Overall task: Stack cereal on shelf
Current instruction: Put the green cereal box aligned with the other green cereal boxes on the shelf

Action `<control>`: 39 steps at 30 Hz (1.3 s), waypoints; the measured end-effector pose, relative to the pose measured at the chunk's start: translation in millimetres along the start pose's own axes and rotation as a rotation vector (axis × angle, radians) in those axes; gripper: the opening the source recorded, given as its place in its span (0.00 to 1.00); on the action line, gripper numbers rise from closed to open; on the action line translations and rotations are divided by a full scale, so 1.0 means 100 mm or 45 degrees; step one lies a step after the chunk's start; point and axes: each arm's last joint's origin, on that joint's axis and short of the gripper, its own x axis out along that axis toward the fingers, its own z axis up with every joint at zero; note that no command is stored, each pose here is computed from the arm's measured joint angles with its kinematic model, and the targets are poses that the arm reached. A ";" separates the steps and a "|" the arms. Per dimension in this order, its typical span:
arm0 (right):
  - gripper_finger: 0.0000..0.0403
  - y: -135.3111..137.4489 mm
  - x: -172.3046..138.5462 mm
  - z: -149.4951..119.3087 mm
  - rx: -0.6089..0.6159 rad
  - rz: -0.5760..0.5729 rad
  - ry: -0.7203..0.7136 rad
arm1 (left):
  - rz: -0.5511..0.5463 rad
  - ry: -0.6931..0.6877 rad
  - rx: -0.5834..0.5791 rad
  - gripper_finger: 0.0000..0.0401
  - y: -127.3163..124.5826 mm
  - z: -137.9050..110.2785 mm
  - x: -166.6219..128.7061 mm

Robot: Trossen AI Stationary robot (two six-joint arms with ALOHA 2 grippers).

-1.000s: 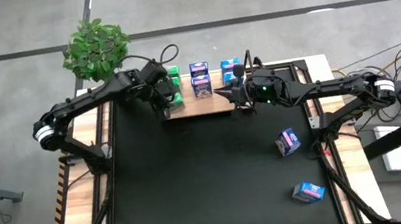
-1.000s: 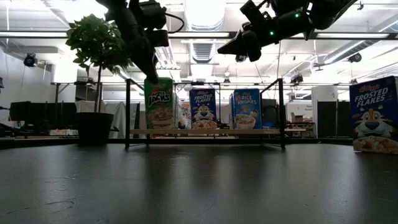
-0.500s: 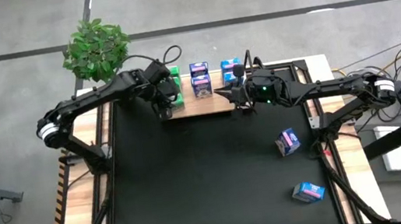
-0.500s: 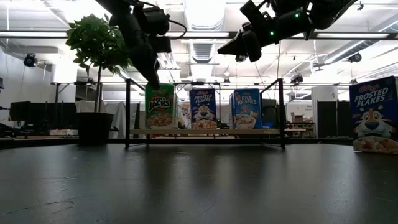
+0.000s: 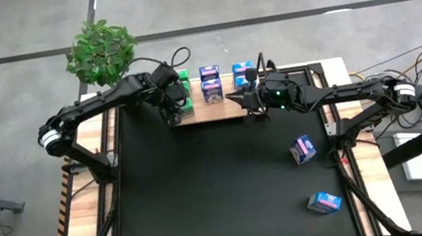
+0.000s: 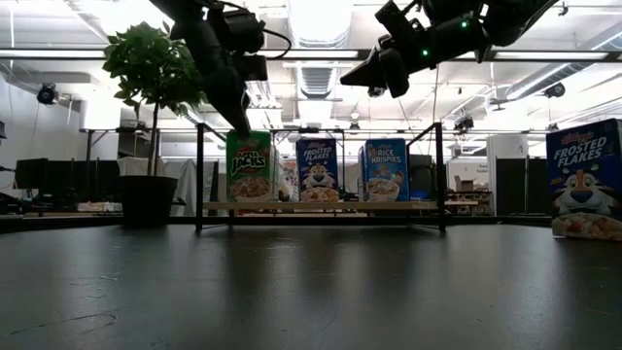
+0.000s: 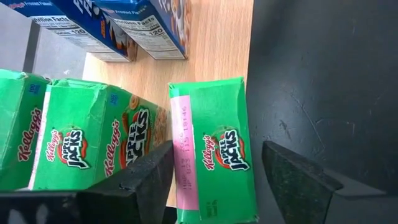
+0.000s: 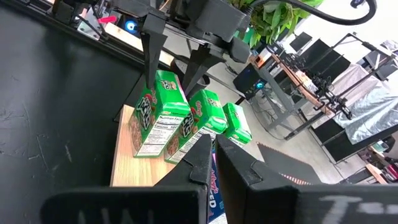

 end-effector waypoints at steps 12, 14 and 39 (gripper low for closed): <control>0.03 0.00 0.00 0.00 -0.004 0.001 0.002 | 0.040 -0.099 0.038 0.52 0.03 0.20 -0.28; 0.03 0.00 0.00 0.00 -0.005 0.001 0.001 | 0.043 -0.126 0.053 0.50 0.01 0.25 -0.33; 0.03 0.00 -0.01 0.00 -0.030 0.003 0.008 | -0.028 0.138 -0.009 0.00 -0.24 0.06 -0.12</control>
